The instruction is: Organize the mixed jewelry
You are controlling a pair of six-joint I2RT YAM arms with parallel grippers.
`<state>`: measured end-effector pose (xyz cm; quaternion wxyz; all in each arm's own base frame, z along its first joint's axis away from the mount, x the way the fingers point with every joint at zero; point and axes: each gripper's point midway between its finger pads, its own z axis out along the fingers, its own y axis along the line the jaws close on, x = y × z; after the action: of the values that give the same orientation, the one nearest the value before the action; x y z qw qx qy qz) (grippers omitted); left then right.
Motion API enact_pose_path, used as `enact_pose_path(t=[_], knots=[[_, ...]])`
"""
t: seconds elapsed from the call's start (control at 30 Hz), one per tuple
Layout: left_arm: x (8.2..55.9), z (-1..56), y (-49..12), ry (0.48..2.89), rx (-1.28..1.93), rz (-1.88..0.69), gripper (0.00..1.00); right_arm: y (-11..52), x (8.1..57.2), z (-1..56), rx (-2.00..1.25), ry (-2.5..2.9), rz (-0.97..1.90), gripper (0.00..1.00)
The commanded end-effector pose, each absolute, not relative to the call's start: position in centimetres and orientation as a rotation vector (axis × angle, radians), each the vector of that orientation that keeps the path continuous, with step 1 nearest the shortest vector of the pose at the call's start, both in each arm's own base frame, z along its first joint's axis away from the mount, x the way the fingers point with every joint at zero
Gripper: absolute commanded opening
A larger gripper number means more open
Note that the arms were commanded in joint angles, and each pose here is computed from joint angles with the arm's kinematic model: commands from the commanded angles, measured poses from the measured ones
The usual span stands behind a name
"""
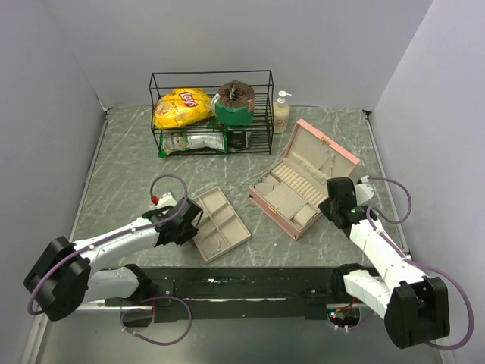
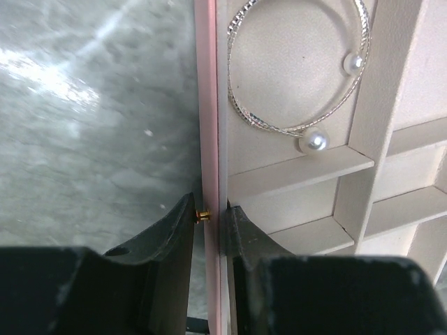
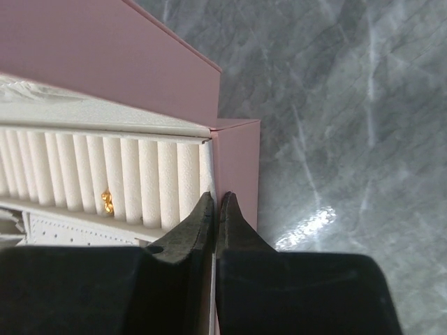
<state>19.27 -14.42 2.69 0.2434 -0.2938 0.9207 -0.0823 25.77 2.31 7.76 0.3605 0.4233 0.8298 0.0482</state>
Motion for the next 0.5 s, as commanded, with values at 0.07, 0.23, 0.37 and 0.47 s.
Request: enact_pose_path(t=[0.07, 0.23, 0.37, 0.47], knots=[[20.6, 4.7, -18.3, 2.492, -0.786, -0.351, 0.01, 5.6, 27.2, 9.2, 1.214, 2.03, 0.374, 0.0], [21.2, 5.8, -20.2, 2.484, -0.763, -0.371, 0.01, 7.1, 26.6, 9.0, 1.209, 2.048, 0.393, 0.0], [21.4, 6.0, -21.3, 2.489, -0.776, -0.359, 0.01, 8.2, 26.2, 9.1, 1.231, 2.035, 0.375, 0.0], [21.2, 5.6, -21.7, 2.502, -0.789, -0.339, 0.01, 8.9, 25.7, 8.9, 1.257, 2.027, 0.36, 0.0]])
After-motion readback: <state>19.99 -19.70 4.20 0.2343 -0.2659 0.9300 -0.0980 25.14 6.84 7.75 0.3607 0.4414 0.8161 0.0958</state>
